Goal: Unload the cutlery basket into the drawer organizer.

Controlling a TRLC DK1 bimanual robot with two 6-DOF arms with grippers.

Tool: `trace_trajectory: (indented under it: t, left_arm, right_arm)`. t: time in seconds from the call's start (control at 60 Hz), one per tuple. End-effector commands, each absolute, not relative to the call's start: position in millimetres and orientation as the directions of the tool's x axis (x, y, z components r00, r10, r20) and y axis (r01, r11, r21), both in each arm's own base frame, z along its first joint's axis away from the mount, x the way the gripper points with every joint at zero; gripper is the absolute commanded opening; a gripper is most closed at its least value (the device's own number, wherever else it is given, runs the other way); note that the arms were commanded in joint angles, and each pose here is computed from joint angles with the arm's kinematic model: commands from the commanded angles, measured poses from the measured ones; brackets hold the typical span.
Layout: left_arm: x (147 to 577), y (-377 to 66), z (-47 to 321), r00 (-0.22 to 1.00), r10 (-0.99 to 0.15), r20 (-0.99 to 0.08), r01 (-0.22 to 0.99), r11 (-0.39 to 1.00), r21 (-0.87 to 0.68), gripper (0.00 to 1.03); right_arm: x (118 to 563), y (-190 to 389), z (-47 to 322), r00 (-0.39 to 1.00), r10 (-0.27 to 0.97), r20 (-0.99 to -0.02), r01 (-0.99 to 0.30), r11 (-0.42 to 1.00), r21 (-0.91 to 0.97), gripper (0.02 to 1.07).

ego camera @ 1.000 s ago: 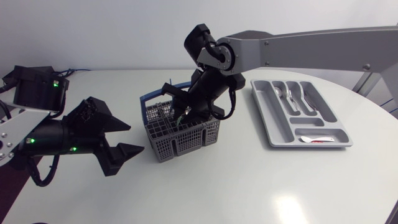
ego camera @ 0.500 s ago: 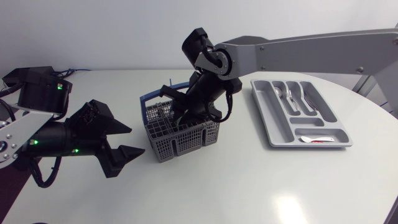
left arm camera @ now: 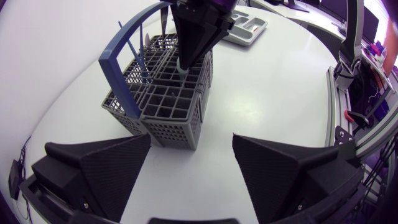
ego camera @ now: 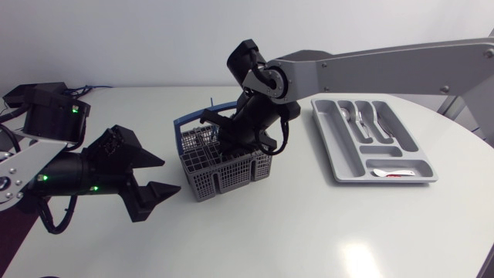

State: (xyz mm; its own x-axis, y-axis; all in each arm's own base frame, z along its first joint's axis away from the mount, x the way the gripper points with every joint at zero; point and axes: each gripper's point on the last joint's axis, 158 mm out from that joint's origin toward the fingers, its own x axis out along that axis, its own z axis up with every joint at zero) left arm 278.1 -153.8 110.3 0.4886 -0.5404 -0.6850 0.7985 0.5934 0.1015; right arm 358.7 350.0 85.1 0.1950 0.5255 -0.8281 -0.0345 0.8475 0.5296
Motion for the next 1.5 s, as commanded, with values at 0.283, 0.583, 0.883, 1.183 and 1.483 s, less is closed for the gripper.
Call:
trace_trajectory:
  t: [0.283,0.583,0.883,1.183,1.483]
  left_arm:
    - [273,-154,98,0.464,-0.541,-0.702,0.810,0.580,0.088,0.96]
    - [273,-154,98,0.463,-0.541,-0.702,0.810,0.580,0.087,0.96]
    - [272,-155,99,0.464,-0.543,-0.700,0.810,0.579,0.087,0.96]
    - [272,-155,102,0.469,-0.545,-0.695,0.808,0.582,0.088,0.96]
    - [270,-157,105,0.470,-0.551,-0.690,0.810,0.580,0.089,0.96]
  right_arm:
    - [359,343,80,0.222,0.498,-0.838,-0.017,0.862,0.507,0.12]
    - [358,346,96,0.250,0.508,-0.824,-0.065,0.858,0.509,0.08]
    - [354,349,123,0.279,0.534,-0.798,-0.103,0.843,0.528,0.08]
    - [348,350,159,0.329,0.555,-0.764,-0.161,0.830,0.534,0.08]
    - [328,347,212,0.384,0.569,-0.727,-0.250,0.822,0.511,0.08]
